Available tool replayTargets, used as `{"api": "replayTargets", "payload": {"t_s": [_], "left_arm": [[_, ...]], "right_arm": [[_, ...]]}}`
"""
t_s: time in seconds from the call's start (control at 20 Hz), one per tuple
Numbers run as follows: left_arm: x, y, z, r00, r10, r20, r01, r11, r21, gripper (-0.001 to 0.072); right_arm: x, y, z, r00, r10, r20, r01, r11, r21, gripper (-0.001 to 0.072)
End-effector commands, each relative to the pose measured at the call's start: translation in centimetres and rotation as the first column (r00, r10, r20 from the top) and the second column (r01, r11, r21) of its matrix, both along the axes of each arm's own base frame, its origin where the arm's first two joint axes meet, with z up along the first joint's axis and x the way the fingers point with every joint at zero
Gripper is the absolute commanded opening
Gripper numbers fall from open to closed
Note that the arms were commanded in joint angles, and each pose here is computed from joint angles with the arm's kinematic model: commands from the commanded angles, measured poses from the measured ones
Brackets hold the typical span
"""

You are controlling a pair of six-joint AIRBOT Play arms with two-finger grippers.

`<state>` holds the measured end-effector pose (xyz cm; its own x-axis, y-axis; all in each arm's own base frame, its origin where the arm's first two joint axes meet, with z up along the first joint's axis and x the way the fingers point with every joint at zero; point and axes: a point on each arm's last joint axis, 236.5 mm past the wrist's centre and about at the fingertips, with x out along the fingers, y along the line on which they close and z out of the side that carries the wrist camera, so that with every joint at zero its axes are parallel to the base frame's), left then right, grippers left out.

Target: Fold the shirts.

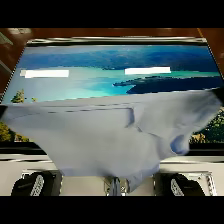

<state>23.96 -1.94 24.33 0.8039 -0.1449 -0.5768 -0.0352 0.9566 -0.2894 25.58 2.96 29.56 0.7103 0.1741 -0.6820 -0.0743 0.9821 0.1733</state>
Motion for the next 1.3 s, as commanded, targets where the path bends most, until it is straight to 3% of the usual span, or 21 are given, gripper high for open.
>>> {"api": "replayTargets", "payload": {"t_s": [0.0,0.15,0.35,0.45,0.6,0.9,1.25], "left_arm": [[4.8,2.4,-10.0,0.986,0.040,-0.164,-0.046,0.998,-0.032,0.0033],[10.7,2.7,-14.8,0.975,0.029,-0.222,-0.062,0.988,-0.143,0.0034],[18.3,1.9,-18.8,0.981,0.016,-0.195,-0.081,0.940,-0.332,0.0034],[21.1,1.2,-19.9,0.988,-0.019,-0.154,-0.036,0.937,-0.347,0.0034],[24.5,1.0,-21.3,0.996,-0.025,-0.091,-0.001,0.963,-0.270,0.0035],[26.5,1.6,-26.2,0.990,0.048,-0.134,-0.078,0.969,-0.234,0.0035],[20.5,-2.4,-30.5,0.898,-0.227,-0.378,0.110,0.945,-0.307,0.0034]], "right_arm": [[7.1,0.6,-10.3,0.982,0.011,-0.189,0.010,0.994,0.112,0.0067],[14.9,3.3,-16.4,0.981,0.030,-0.191,0.030,0.952,0.304,0.0068],[23.4,3.3,-22.3,0.990,-0.081,-0.115,0.113,0.943,0.312,0.0068],[26.7,2.9,-23.6,0.989,-0.145,-0.035,0.149,0.940,0.308,0.0068],[29.9,2.8,-24.6,0.975,-0.210,0.068,0.180,0.936,0.301,0.0068],[29.7,4.1,-31.1,0.981,-0.182,-0.060,0.192,0.941,0.277,0.0068],[23.8,3.3,-33.1,0.947,-0.080,-0.311,0.157,0.961,0.228,0.0068]]}}
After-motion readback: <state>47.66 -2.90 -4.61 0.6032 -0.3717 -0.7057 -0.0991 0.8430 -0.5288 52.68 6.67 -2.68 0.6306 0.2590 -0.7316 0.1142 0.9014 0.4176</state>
